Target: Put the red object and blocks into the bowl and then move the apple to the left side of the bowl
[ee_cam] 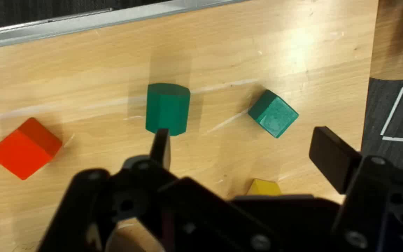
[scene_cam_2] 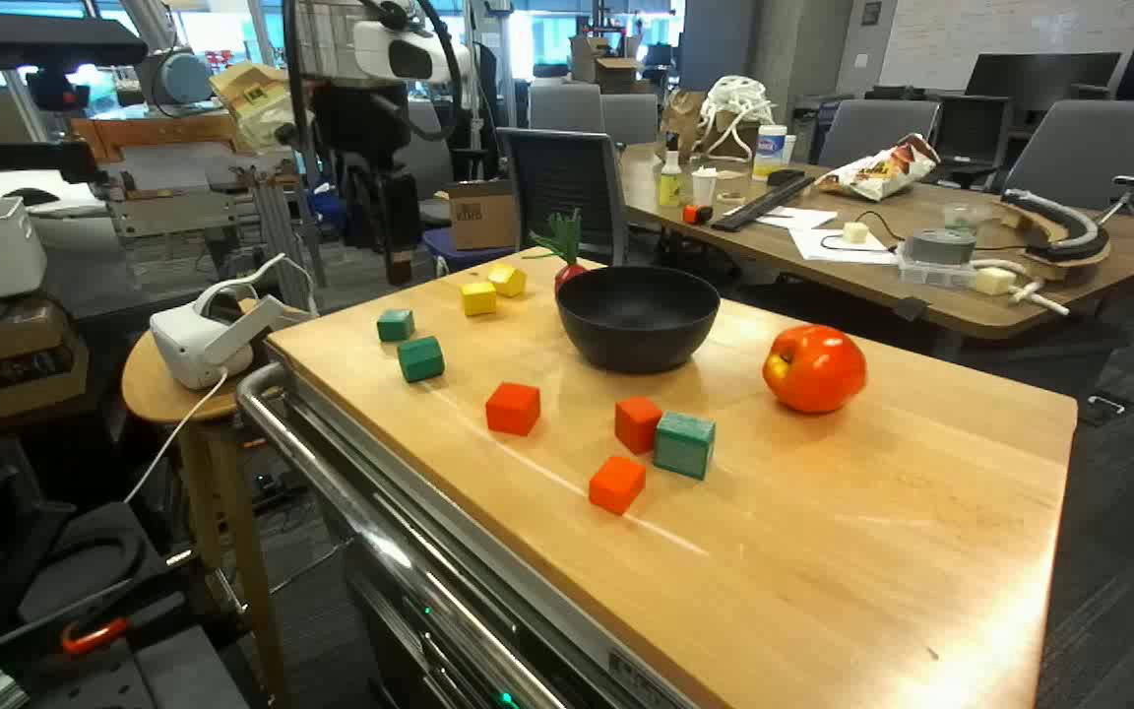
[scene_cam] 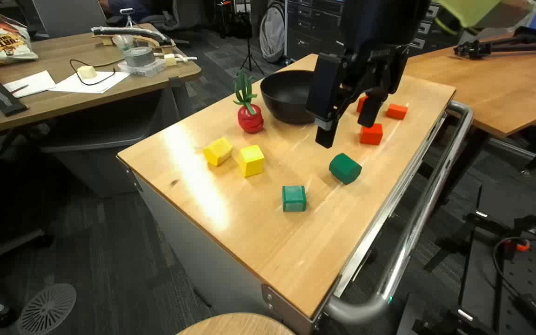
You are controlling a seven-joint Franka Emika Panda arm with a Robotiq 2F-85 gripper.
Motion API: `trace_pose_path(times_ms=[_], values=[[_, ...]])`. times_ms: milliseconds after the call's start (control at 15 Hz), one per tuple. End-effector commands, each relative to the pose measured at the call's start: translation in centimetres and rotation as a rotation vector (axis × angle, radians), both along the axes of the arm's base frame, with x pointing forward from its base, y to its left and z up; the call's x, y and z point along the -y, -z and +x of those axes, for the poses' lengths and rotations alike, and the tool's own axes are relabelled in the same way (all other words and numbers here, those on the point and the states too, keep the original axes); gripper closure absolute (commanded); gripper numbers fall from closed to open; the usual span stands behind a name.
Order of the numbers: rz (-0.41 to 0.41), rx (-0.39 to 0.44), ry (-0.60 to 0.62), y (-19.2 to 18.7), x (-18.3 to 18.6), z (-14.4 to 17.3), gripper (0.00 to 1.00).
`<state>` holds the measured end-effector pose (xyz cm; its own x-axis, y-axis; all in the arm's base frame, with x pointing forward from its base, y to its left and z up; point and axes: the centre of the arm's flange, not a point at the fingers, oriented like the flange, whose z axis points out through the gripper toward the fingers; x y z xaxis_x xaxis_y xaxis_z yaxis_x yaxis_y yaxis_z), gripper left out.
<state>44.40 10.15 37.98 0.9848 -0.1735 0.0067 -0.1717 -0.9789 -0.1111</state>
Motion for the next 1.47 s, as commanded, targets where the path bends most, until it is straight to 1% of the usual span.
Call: trace_pose_path(times_ms=[0,200,467,600,667,733,867,933,1067,1133,1267,1333,1400], values=[[0.001,0.005,0.000,-0.2,0.0,0.1,0.00],[0.004,0.024,0.000,-1.0,-0.1,0.4,0.00],[0.004,0.025,0.000,-1.1,-0.1,0.4,0.00],[-0.051,0.048,-0.031,-1.2,-0.4,1.4,0.00],[-0.100,0.064,-0.080,-1.2,-0.5,2.6,0.00],[-0.130,0.070,-0.136,-1.1,-0.6,3.7,0.00],[-0.165,0.081,-0.237,-0.7,-1.0,7.4,0.00],[-0.203,0.088,-0.276,-0.6,-1.3,9.1,0.00],[-0.204,0.092,-0.327,-0.3,-2.1,13.1,0.00],[-0.185,0.075,-0.341,-0.1,-2.1,14.9,0.00],[-0.165,0.066,-0.339,0.6,-1.8,18.0,0.00],[-0.159,0.073,-0.338,0.7,-1.5,18.3,0.00],[-0.176,0.078,-0.321,1.6,-1.4,14.2,0.00]])
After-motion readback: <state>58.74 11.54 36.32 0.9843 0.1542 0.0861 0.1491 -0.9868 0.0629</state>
